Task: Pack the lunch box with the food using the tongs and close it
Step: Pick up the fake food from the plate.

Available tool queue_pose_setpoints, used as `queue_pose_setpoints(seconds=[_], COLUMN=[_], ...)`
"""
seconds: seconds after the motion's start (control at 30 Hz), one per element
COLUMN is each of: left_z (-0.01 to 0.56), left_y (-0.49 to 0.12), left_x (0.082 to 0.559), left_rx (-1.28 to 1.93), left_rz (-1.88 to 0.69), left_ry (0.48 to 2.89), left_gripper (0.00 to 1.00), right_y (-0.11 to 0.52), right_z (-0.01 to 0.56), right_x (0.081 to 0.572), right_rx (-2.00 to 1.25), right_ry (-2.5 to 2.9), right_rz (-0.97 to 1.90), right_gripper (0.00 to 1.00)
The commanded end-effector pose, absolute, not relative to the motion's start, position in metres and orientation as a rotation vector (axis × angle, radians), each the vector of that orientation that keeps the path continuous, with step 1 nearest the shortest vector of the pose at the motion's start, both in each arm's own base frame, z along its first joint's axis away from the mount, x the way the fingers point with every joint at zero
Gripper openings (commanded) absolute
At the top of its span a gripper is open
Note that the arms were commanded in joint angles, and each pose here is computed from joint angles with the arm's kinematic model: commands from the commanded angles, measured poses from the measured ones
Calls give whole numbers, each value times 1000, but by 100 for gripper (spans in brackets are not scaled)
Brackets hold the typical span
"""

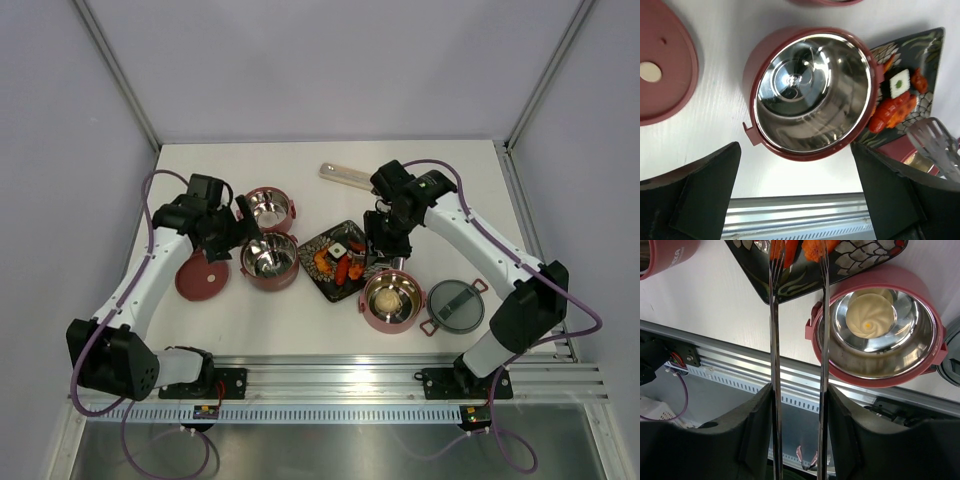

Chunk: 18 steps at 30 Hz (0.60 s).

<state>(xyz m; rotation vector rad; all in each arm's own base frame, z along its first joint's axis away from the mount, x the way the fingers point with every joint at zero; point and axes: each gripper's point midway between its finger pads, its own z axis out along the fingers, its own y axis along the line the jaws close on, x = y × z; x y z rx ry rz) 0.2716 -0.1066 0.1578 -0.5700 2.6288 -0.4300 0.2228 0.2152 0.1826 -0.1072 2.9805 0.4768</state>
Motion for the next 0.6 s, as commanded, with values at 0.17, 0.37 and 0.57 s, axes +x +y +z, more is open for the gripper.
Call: queue_pose_setpoints(seconds=[0.17,0.37,0.57], left_z=[222,234,235], left_y=[-90,-84,-85], left_x=[299,309,312], left_rx=[-495,-494,-470], left_rz=[-368,-337,-338], left_ry=[2433,2389,2391], left_gripper=[99,99,99], right_y=[238,247,254], right_z=[184,176,166], right_x=[232,228,224], right_rx=[-99,-115,-140], right_ry=[2956,2980,3011], right_rz=[557,561,575], right_gripper=[51,52,53])
